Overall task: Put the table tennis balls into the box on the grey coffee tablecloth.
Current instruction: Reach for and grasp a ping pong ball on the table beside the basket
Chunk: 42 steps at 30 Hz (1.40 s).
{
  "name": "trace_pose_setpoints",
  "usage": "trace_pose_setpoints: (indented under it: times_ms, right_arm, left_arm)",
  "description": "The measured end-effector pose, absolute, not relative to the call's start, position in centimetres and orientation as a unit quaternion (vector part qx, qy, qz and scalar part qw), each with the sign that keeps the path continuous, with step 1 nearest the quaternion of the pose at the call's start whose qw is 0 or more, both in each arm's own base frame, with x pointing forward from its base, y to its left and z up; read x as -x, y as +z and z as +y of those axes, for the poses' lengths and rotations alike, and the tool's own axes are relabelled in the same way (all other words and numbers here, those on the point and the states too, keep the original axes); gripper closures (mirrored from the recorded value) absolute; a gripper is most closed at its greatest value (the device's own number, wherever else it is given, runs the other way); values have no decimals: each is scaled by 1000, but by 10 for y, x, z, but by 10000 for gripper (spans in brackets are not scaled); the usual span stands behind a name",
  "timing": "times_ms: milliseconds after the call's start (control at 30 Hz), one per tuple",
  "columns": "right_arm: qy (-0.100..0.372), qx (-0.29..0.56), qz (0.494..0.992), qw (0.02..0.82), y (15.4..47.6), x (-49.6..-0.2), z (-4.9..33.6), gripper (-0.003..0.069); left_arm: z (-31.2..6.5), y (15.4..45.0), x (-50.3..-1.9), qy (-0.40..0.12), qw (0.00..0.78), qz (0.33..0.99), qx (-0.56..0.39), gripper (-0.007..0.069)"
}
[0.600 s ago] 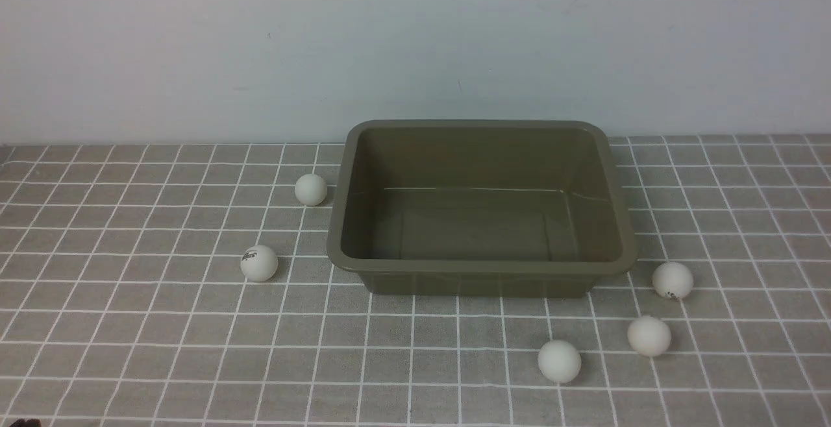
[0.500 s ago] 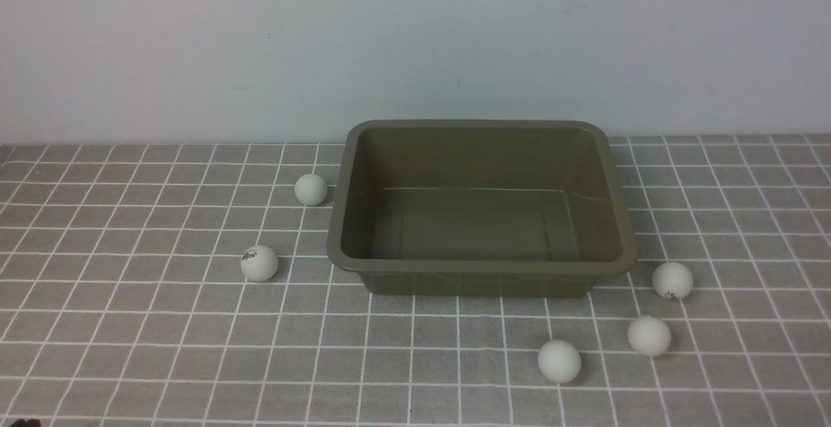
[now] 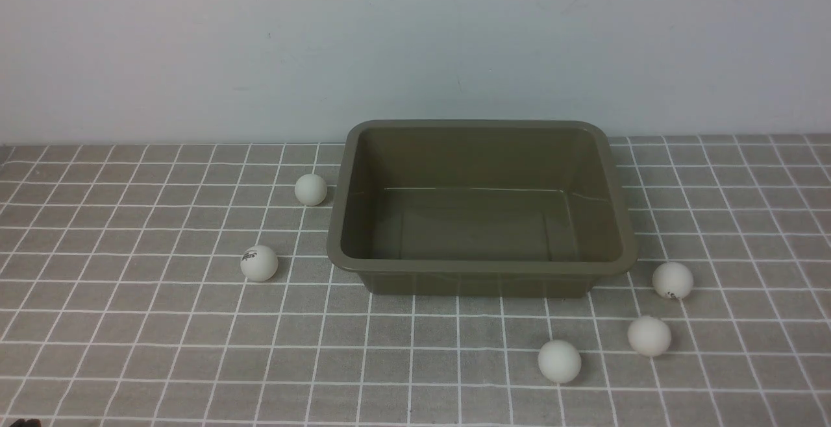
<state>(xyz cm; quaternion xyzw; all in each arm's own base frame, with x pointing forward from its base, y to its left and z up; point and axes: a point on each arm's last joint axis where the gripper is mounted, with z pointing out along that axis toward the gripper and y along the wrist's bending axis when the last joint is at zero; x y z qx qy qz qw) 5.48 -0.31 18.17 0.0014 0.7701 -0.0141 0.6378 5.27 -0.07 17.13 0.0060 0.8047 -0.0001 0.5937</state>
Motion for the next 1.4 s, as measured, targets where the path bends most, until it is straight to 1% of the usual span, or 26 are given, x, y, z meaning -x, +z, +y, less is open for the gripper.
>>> trace_pose_setpoints:
  times_ms: [500, 600, 633, 667, 700, 733, 800, 833, 867, 900, 933, 1000, 1033, 1067, 1100, 1133, 1200, 1267, 1300, 1333, 1400]
  right_arm:
    - [-14, -1, 770, 638, 182, -55, -3, 669]
    - [-28, 10, 770, 637, 182, -55, -4, 669]
    - [-44, 23, 770, 636, 182, -55, -5, 669]
    - [-56, 32, 770, 635, 182, -55, -5, 669]
    - [-64, 37, 769, 635, 182, -55, -6, 669]
    - [-67, 40, 769, 635, 182, -55, -6, 669]
    - [-73, 44, 769, 634, 182, -55, -6, 669]
    - [-79, 48, 768, 634, 182, -55, -6, 669]
    - [-82, 50, 768, 634, 182, -55, -7, 669]
    - [-83, 51, 768, 634, 182, -55, -7, 669]
    - [-94, 58, 766, 633, 182, -55, -7, 669]
    - [-112, 71, 763, 633, 183, -55, -8, 669]
    - [-112, 71, 763, 633, 183, -55, -8, 669]
    - [-104, 66, 759, 639, 184, -55, -8, 669]
    - [-84, 51, 753, 650, 185, -56, -6, 669]
    - [-53, 30, 746, 663, 187, -56, -5, 669]
    - [39, -36, 713, 700, 196, -57, 0, 669]
    - [121, -92, 673, 724, 205, -56, 2, 669]
    - [149, -109, 654, 734, 209, -56, 2, 669]
    - [172, -121, 634, 744, 213, -55, 2, 669]
    - [191, -126, 608, 760, 219, -54, 3, 669]
  left_arm:
    - [-1, 171, -53, 0, 594, 805, -6, 630]
    - [-2, 173, -53, -17, 599, 800, 9, 630]
    - [-3, 175, -54, -54, 611, 789, 41, 630]
    - [-5, 181, -55, -114, 628, 768, 56, 630]
    - [-5, 184, -56, -136, 638, 749, 115, 630]
    - [-5, 185, -56, -148, 639, 744, 126, 630]
    - [-5, 191, -56, -205, 649, 711, 179, 630]
    - [-5, 195, -57, -242, 653, 684, 215, 630]
    - [-4, 197, -57, -256, 654, 675, 228, 630]
    - [-4, 197, -57, -258, 655, 672, 231, 630]
    - [-3, 199, -57, -276, 657, 656, 249, 630]
    - [-1, 203, -57, -285, 668, 635, 264, 630]
    - [-1, 203, -57, -286, 668, 634, 265, 630]
    - [0, 204, -57, -287, 670, 631, 267, 630]
    - [0, 204, -57, -287, 671, 629, 268, 630]
    - [0, 204, -57, -288, 672, 627, 269, 630]
    - [1, 205, -56, -287, 677, 621, 271, 630]
    - [2, 207, -56, -288, 684, 611, 275, 630]
    - [3, 208, -56, -287, 690, 604, 277, 630]
    - [4, 210, -56, -287, 696, 596, 280, 630]
    - [8, 215, -55, -282, 719, 567, 287, 630]
